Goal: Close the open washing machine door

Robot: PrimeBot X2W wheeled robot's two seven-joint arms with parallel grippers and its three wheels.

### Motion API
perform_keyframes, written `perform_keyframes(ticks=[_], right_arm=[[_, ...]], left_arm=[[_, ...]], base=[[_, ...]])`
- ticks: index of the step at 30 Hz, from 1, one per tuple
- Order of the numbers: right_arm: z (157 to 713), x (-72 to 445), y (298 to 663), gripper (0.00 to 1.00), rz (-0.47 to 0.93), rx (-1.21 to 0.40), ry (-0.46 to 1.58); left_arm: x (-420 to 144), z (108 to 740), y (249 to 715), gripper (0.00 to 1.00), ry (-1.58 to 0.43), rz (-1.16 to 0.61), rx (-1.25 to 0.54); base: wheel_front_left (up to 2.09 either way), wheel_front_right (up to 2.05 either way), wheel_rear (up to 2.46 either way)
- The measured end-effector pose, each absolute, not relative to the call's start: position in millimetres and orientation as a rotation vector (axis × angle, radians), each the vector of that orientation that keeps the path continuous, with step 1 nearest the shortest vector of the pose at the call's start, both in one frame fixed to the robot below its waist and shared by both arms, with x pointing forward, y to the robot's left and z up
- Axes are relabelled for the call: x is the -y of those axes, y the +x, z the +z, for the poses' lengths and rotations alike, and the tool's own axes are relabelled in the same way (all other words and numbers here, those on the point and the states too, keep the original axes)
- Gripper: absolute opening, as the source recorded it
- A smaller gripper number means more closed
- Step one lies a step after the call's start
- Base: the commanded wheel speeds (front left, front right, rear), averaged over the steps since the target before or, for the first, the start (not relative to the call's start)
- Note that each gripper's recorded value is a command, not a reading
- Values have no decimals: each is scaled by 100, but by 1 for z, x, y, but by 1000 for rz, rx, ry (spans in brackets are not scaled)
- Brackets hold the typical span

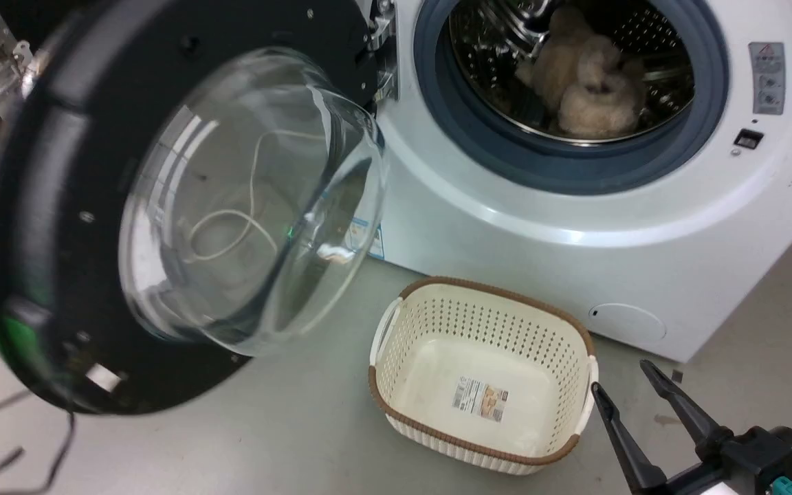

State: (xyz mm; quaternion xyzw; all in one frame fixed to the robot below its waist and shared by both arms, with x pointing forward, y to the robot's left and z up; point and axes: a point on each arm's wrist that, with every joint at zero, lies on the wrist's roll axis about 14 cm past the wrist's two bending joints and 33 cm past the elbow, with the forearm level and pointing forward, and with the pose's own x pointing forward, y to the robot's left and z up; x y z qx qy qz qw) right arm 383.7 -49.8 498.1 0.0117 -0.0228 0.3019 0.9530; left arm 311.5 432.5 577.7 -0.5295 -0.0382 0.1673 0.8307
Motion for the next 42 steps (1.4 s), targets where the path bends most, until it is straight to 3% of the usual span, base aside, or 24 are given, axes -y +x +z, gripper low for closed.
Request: perform_keyframes(ticks=[8, 9, 20, 31, 42], right_arm=[[515, 57, 379, 100, 562, 92, 28], [517, 61, 373, 100, 546, 96, 26], [518, 95, 364, 100, 440, 102, 15], [509, 166, 361, 100, 241, 69, -3], [500, 245, 332, 100, -31, 15, -17]], left_arm=[[-348, 577, 311, 0, -1214, 92, -5], [-312, 575, 310, 0, -1226, -3, -57], [-177, 554, 321, 0, -1353, -293, -264], [-53, 523, 377, 0, -1472, -458, -439], [59, 518, 455, 0, -1541, -574, -505]], base=[[0, 0, 0], [0, 0, 0], [0, 0, 0], [0, 0, 0], [0, 0, 0]])
